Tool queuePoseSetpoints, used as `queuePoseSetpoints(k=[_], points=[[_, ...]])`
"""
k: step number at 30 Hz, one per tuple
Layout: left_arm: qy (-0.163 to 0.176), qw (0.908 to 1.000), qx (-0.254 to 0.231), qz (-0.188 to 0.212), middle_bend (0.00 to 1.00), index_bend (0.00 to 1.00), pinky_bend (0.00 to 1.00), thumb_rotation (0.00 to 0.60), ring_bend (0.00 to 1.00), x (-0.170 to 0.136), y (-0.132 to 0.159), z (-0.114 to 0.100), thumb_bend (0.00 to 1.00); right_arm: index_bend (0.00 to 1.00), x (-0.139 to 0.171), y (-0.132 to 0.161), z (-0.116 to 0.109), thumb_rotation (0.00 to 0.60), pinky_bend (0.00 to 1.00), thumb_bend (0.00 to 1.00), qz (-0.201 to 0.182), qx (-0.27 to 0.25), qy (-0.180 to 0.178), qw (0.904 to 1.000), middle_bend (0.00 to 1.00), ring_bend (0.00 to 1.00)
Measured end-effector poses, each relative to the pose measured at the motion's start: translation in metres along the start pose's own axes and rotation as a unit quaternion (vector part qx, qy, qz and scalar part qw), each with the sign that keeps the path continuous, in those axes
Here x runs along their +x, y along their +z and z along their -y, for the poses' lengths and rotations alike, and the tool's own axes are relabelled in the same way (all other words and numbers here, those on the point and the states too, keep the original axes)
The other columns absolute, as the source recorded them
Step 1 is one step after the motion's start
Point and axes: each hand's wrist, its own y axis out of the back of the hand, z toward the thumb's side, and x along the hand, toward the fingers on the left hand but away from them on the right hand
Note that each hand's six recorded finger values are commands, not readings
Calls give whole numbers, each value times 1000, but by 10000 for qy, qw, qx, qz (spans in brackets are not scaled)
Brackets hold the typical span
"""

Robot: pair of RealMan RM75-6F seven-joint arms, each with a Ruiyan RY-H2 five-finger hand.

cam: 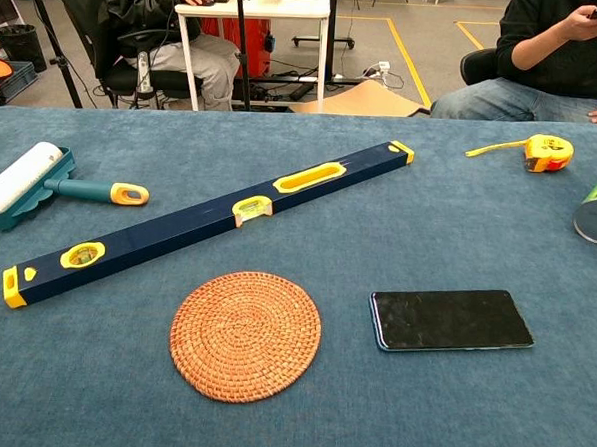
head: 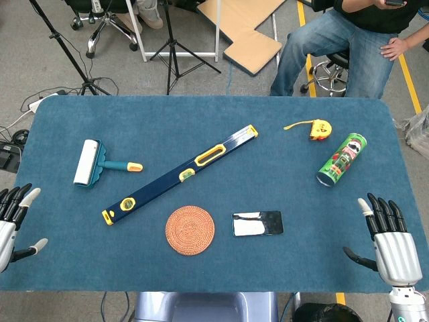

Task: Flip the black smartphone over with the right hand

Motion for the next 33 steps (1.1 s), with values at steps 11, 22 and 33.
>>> queuePoseSetpoints(k=[11, 22, 33], points=[[46, 9998, 137, -103, 0, 0, 0, 600, 0, 3, -2, 1, 0, 20, -16, 24, 18, 600, 0, 0, -511, -56, 461, 9976, 0, 0], [-39, 9989, 305, -361, 0, 0, 0, 600, 0, 12, -10, 9, 0, 91, -69, 108, 68, 600, 0, 0, -1797, 975, 1511, 9671, 86, 0], [-143, 9976, 374, -557, 0, 0, 0, 600, 0, 16, -19, 15, 0, 127, -97, 200, 125, 600, 0, 0, -2684, 2505, 1941, 9097, 141, 0]])
